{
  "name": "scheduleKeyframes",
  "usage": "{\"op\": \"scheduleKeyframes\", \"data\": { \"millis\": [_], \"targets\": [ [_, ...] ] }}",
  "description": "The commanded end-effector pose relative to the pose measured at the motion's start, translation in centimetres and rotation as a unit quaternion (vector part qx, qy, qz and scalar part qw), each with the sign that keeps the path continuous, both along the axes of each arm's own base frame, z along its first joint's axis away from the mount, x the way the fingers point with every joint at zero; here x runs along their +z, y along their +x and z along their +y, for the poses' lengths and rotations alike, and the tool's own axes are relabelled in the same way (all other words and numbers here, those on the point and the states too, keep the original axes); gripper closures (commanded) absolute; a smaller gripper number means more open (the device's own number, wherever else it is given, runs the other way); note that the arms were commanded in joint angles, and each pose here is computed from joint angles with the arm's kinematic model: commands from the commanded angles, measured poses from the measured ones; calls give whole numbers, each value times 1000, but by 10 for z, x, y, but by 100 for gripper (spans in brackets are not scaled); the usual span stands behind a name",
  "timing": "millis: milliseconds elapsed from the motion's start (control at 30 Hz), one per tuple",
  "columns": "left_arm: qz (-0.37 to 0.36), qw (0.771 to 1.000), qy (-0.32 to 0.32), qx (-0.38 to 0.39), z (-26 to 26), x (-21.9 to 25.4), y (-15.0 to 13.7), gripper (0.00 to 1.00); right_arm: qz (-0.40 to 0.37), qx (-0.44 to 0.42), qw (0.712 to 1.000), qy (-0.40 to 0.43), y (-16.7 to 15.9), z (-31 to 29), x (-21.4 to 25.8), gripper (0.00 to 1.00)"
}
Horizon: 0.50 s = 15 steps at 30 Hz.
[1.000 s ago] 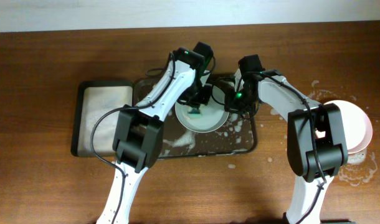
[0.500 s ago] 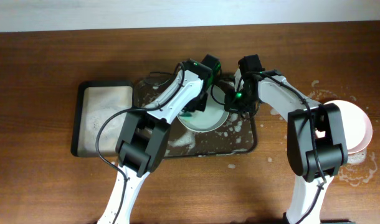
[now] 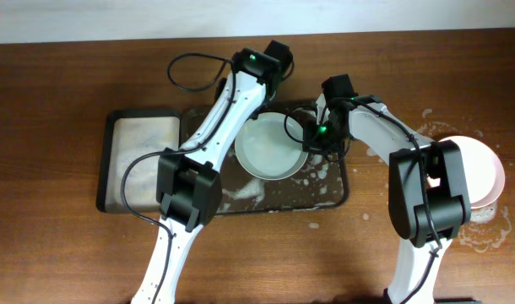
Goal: Clean dirty plates on tray and stack at the side
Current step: 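Scrub the last plate with the sponge in the left gripper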
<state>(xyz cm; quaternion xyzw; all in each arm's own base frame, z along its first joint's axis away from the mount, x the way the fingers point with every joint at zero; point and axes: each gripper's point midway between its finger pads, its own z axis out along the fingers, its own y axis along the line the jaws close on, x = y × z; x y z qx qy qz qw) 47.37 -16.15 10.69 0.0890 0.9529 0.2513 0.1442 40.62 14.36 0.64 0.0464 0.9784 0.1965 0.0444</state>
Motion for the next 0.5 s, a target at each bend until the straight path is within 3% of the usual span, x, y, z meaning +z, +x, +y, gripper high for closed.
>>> {"op": "scheduleKeyframes", "data": {
  "millis": [0, 200, 367, 467],
  "targets": [
    [116, 977, -164, -77, -61, -24, -30, 99, 7, -5, 999, -31, -4, -14, -10, 96],
    [205, 931, -289, -84, -105, -73, -62, 99, 7, -5, 999, -31, -4, -14, -10, 96],
    [188, 931, -298, -91, -109, -106, -54, 99, 7, -5, 999, -31, -4, -14, -10, 96],
    [166, 955, -233, -81, -83, -125, -47, 99, 7, -5, 999, -31, -4, -14, -10, 96]
  ]
}}
